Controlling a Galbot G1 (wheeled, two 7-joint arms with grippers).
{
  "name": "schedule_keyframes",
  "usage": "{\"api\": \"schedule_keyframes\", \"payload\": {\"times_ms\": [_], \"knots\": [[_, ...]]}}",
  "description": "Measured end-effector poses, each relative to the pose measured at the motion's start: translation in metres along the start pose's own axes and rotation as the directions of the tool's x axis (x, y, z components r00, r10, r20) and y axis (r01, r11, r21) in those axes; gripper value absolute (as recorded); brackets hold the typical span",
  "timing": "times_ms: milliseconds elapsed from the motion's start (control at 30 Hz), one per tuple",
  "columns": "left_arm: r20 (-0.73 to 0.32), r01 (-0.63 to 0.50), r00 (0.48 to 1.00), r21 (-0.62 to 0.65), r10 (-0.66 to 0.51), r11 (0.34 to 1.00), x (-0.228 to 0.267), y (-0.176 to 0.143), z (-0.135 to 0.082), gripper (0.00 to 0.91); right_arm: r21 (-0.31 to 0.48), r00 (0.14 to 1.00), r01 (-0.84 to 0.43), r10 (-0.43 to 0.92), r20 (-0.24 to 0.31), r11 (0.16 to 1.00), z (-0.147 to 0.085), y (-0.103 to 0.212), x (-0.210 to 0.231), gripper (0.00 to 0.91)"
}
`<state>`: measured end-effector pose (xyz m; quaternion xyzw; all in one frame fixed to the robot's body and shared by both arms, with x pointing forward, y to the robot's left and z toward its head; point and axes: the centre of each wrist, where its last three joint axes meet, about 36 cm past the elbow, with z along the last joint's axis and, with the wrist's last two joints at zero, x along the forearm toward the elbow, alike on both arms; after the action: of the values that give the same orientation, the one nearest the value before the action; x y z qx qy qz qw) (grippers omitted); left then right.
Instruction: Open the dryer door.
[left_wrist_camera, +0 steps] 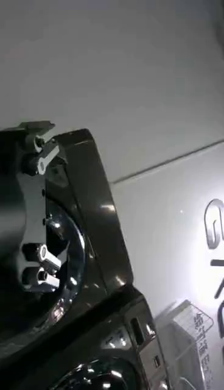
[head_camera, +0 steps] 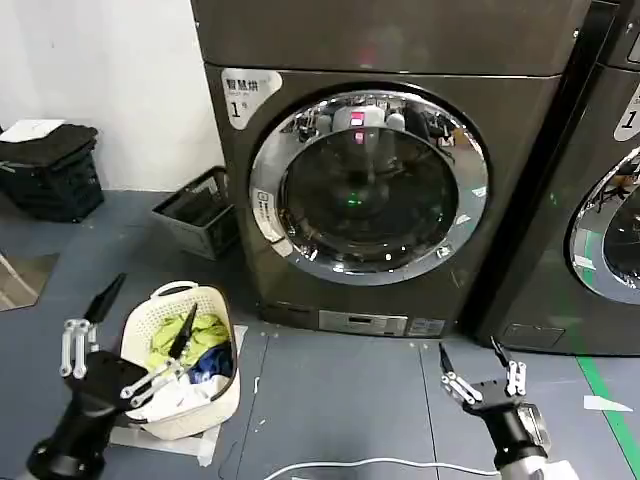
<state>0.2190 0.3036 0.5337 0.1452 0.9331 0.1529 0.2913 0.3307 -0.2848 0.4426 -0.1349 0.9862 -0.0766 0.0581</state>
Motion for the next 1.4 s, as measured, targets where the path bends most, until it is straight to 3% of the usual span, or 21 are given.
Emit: {"api": "schedule_keyframes", "payload": {"times_ms": [667,1400], "knots": [[-0.006,-0.002,1.0,-0.004,0.002,1.0,0.001,-0.002,-0.003,0.907,0.012,0.959,0.247,-0.246,0.142,0.969,-0.006,-0.022,-0.118,0.907],[-0.011,-0.003,1.0,-0.007,0.003,1.0,0.002,-0.001,-0.001,0.907,0.036,0.907,0.374,-0.374,0.192,0.927,-0.017,0.005,-0.233,0.907]]}}
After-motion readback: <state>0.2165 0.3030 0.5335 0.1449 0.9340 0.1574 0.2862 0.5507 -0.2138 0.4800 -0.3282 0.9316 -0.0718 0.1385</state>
